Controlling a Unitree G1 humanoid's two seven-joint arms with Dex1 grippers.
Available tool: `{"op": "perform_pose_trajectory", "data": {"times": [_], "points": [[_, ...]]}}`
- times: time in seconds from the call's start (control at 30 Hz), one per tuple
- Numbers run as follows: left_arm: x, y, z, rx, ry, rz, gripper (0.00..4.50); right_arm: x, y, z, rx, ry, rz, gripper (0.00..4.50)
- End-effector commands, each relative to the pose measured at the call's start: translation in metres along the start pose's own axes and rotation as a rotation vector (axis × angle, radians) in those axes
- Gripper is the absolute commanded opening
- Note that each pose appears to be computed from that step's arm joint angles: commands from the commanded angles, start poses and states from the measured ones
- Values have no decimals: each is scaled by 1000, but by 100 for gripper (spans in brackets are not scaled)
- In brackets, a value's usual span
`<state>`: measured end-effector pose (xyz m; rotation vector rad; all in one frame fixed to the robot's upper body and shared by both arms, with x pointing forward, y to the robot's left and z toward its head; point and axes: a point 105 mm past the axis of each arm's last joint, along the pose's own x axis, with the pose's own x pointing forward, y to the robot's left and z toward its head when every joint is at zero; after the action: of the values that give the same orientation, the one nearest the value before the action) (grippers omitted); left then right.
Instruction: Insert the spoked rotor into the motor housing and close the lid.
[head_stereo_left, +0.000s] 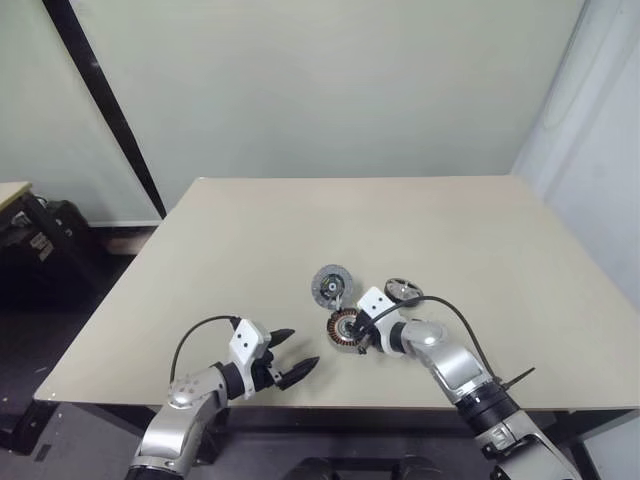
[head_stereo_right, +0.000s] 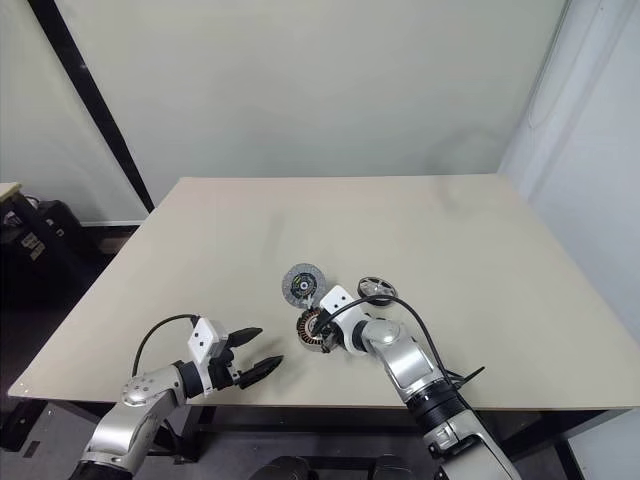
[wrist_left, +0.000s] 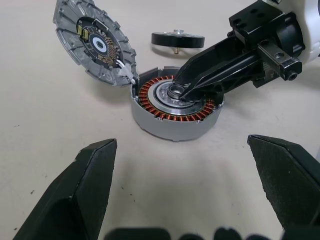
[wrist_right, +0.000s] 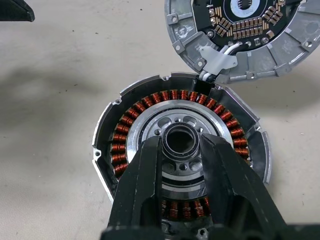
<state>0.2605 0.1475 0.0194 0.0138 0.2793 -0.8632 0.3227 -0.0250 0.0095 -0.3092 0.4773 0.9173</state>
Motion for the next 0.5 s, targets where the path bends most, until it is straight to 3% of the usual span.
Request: {"op": "perform_pose_trajectory", "data": {"times": [0.03,0.13,0.37,0.5], "points": [[-1,4,14,45,-42,14,450,1,-1,14,-26,-39,-1,80],[-1,4,14,48,-43,15,450,1,-2,13,-23,-37,-2,80],[-1,4,14,49,-44,15,450,-1,-2,20,-15,-65,-10,324],[0,3,13,49,-43,13,450,-7,0,32,-6,-100,7,324]]}}
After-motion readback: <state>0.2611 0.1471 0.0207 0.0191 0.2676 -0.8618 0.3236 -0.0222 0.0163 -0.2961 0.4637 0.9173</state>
